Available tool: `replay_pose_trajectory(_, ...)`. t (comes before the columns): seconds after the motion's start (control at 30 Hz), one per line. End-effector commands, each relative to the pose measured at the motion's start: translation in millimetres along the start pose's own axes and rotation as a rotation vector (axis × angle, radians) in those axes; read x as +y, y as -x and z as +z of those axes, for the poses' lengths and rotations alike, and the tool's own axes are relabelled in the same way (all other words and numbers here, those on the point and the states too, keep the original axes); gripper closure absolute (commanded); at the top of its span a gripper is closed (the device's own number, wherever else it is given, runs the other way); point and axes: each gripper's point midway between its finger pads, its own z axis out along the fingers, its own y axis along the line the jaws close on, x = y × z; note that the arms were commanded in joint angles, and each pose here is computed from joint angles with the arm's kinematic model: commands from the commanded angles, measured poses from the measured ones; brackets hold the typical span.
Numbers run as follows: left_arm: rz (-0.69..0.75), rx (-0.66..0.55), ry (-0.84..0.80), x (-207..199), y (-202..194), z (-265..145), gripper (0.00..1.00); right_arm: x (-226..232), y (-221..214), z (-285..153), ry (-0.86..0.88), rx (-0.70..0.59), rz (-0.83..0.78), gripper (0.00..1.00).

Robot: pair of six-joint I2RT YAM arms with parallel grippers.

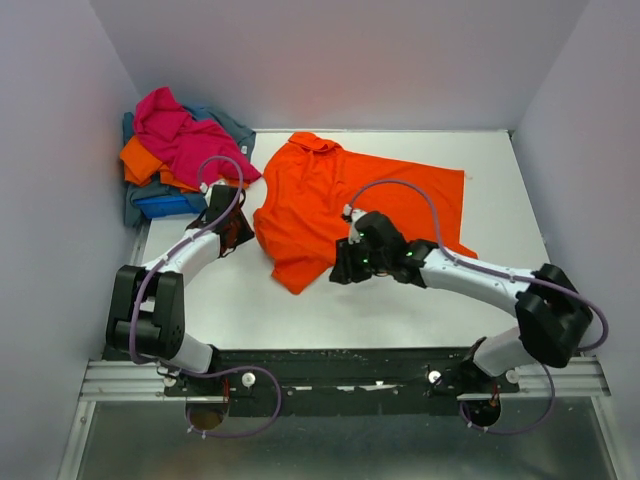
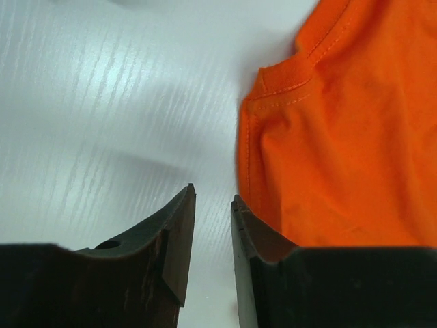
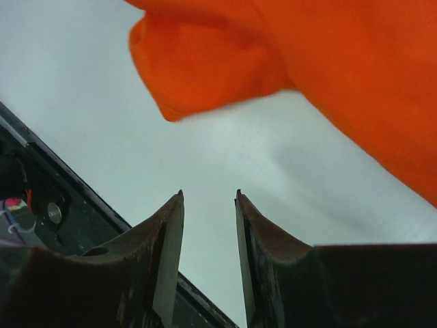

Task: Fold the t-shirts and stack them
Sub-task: Flatten out the tshirt

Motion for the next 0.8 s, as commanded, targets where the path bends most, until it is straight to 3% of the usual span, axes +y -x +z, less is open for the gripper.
replay_pose_trajectory(0.0,-0.006,-0.005,-0.075,-18,10,-11,0.62,35,18,31,-0.062,-0.049,-0.149,0.57)
replay_pose_trajectory(0.23,-0.058,-0.108,-0.087,-11,23,-50,0.59,69,13,77,-0.091,0.005,-0.337,0.60)
replay_pose_trajectory(0.43,-0.128,-0.220,-0.054,4,39,-71,0.56,68,3,112,-0.128,0.073,-0.391,0.60)
replay_pose_trajectory(0.77,-0.112,-0.176,-0.096,-6,34,-63,0.57,43,-18,133,-0.204,0.146,-0.385,0.57)
